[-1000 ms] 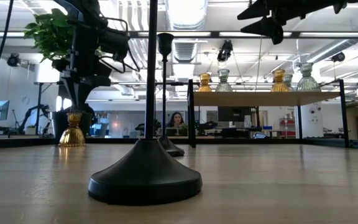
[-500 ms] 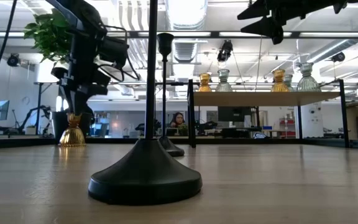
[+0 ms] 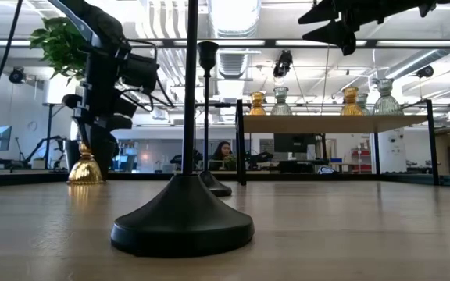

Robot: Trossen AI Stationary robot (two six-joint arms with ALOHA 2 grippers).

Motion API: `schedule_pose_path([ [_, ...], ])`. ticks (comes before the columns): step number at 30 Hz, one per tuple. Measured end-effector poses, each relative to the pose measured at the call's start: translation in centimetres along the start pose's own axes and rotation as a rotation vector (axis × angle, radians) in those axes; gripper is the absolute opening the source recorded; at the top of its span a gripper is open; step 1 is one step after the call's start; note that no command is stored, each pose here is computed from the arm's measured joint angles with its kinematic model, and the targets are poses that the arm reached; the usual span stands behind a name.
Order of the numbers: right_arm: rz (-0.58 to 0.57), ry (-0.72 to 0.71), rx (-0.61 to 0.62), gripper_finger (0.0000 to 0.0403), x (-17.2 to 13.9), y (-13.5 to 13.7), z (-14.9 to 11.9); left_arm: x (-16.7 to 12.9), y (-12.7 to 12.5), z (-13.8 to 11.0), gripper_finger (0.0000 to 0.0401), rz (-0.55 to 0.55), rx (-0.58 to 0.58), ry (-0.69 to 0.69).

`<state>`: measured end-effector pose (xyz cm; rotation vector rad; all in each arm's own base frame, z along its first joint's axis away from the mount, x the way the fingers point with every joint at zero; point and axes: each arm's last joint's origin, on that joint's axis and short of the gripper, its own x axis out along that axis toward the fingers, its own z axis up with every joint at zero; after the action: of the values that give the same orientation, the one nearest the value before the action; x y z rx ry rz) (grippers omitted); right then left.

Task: Pick & Place candle stick holders
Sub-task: Put the orange glass candle holder on the shelf

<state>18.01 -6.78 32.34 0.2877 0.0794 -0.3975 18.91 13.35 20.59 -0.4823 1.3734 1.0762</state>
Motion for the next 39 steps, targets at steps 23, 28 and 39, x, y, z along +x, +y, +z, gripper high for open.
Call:
schedule_pose_path([
  [23, 0.001, -0.002, 0.012, 0.0219, 0.0, 0.0, 0.0, -4.4, -0.3, 1.7, 0.0037, -0.167, 0.086, -0.040],
  [28, 0.001, -0.002, 0.027, 0.0219, 0.0, 0.0, 0.0, -8.6, 0.0, 2.7, 0.0037, -0.260, 0.148, -0.148],
  [39, 0.097, 0.027, 0.053, 0.0219, 0.0, 0.3, -0.1, -19.6, 1.5, 4.3, 0.0037, -0.505, 0.554, -0.560],
])
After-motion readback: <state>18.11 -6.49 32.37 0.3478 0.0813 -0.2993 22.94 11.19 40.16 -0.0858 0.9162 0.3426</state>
